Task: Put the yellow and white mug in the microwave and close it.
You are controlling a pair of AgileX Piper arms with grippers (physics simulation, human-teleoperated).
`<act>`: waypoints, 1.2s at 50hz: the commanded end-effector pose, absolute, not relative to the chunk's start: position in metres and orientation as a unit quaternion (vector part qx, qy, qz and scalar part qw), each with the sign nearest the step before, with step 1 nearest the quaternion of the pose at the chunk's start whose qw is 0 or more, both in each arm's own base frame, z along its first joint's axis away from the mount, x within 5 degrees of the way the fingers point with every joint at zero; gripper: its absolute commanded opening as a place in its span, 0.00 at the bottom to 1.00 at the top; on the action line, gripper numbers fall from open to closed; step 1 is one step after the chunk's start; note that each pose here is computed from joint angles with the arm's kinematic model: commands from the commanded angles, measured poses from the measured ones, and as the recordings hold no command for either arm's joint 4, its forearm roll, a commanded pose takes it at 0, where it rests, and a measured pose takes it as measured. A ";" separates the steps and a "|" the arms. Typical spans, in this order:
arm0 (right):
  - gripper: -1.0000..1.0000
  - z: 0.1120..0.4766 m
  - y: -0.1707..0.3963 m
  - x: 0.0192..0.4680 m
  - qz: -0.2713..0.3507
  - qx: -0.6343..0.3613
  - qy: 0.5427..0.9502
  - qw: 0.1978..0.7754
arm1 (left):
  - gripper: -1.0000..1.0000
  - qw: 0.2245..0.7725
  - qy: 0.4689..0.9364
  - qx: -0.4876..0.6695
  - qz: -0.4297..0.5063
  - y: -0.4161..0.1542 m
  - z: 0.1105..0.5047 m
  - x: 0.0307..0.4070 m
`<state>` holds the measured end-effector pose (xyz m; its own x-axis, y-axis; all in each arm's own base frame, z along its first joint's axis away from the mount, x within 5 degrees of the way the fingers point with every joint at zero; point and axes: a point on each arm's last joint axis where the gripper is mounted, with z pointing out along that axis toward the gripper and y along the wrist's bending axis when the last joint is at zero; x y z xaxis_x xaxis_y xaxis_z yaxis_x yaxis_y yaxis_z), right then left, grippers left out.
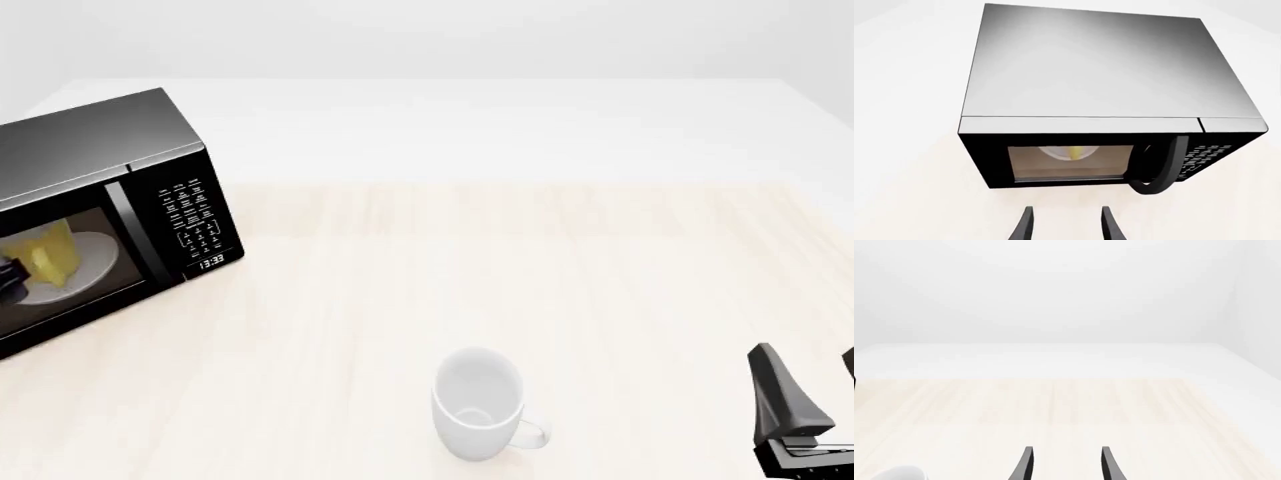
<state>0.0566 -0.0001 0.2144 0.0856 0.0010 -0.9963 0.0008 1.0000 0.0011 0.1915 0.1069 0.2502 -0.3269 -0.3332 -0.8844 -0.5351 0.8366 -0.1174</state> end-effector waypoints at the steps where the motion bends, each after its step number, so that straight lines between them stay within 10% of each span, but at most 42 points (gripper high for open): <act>1: 1.00 0.214 0.000 0.057 0.000 0.001 0.676 0.737 | 1.00 0.513 0.809 -0.270 0.097 0.103 0.252 0.184; 60: 1.00 0.214 0.000 0.057 0.000 0.001 0.676 0.737 | 1.00 0.544 0.787 -0.279 0.082 0.081 0.297 0.151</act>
